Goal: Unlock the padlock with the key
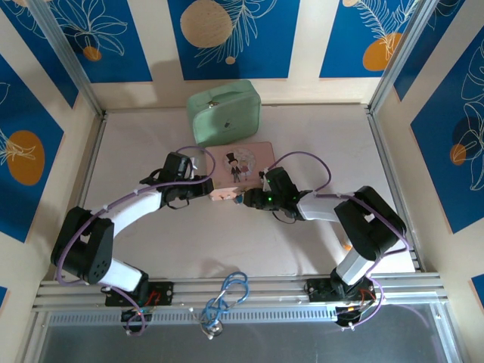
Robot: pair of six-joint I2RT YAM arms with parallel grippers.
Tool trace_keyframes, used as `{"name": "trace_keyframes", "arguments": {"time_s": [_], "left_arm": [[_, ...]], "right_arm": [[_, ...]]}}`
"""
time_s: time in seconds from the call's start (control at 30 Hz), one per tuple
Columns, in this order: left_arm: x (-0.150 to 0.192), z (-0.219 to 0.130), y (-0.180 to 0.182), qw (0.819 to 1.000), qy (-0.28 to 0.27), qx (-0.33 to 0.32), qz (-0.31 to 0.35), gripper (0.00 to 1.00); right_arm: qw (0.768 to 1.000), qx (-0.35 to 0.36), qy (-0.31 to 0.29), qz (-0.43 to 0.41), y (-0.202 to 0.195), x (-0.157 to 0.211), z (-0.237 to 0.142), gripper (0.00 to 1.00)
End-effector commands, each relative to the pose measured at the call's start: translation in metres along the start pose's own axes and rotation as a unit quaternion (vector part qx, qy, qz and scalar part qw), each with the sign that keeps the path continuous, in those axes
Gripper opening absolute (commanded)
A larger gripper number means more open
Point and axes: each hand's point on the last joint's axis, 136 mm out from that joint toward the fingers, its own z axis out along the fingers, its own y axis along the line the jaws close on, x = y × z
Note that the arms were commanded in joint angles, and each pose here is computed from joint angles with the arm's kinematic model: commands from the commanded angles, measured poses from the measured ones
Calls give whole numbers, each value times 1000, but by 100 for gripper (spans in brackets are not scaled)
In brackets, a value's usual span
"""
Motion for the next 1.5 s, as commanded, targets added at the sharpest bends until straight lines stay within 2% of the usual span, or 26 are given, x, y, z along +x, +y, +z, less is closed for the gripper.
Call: {"name": "trace_keyframes", "arguments": {"time_s": [0.0, 0.37, 1.13, 1.33, 1.47], "left_arm": [[13, 3, 21, 999, 24, -38, -4, 44], [13, 3, 19, 999, 24, -35, -4, 44], [16, 7, 23, 999, 27, -36, -7, 43], [17, 8, 23, 999, 27, -32, -10, 43], [15, 8, 23, 999, 27, -34, -7, 43]], "right_arm": [[1000, 1, 23, -14, -6, 9, 8, 45], [997, 19, 48, -49, 1, 18, 24, 45], [995, 51, 74, -46, 2, 27, 35, 39], [993, 65, 84, -46, 5, 33, 37, 35], [993, 72, 84, -39, 2, 35, 34, 27]]}}
